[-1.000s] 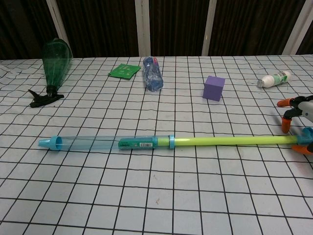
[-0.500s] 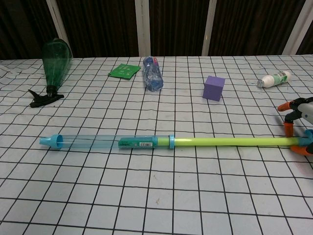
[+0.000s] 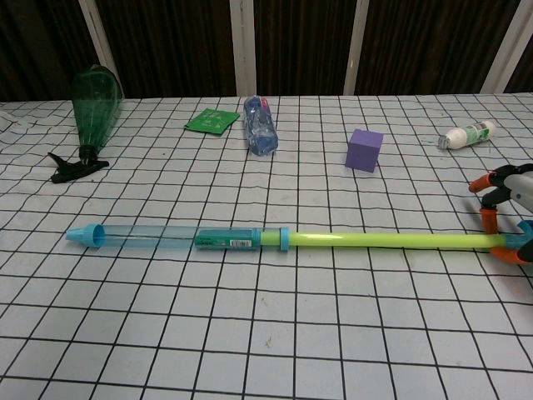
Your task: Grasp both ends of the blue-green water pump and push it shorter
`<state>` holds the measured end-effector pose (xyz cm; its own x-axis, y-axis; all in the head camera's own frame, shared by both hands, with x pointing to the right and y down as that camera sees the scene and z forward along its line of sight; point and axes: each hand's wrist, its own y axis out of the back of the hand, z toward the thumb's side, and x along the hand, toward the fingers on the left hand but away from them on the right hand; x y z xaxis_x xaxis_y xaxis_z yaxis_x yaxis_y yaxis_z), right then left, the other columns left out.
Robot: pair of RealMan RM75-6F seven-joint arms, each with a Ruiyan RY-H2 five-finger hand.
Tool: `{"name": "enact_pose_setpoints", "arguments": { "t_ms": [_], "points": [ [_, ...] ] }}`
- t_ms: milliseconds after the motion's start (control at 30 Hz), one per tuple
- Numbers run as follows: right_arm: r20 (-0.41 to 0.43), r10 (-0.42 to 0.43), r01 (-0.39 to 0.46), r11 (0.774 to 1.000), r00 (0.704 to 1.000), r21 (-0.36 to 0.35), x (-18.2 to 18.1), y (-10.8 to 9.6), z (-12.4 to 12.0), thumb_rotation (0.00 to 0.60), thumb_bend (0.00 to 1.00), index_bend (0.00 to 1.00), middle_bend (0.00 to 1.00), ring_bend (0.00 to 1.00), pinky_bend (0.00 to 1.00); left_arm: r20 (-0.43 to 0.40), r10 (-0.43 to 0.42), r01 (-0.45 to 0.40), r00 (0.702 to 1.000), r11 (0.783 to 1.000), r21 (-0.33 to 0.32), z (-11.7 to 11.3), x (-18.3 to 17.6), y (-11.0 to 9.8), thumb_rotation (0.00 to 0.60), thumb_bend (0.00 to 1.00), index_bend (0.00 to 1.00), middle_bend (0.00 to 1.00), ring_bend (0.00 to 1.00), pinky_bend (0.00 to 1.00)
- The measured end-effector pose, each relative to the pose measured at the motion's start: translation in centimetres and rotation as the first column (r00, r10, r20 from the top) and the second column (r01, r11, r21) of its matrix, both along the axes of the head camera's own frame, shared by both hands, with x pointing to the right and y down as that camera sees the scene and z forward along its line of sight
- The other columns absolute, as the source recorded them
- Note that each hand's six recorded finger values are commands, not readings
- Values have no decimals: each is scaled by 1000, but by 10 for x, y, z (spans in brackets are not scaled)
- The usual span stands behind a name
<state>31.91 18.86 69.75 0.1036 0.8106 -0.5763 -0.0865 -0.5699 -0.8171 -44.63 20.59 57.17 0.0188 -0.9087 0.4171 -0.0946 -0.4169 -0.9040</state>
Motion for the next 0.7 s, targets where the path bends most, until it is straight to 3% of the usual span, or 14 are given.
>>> {"name": "enact_pose_setpoints", "arguments": {
  "t_ms": [167, 400, 700],
  "points": [
    [8, 6, -6, 1000, 1000, -2, 0, -1, -1, 600, 395, 622, 178, 0, 0, -26, -6, 6, 1000, 1000, -28, 1, 11, -6, 600, 149, 8, 0, 0, 0],
    [28, 10, -10, 1000, 1000, -4, -3, -3, -6, 600, 395, 622, 178, 0, 0, 8, 19, -18, 1000, 997, -77, 14, 28, -36, 600, 239, 213, 27, 0, 0],
    [33, 6, -6, 1000, 999, -11, -4, -1, -8, 600, 396, 622, 179, 0, 0, 64, 77, -64, 995, 980, -188, 59, 62, -67, 600, 246, 347, 63, 0, 0]
  ]
}}
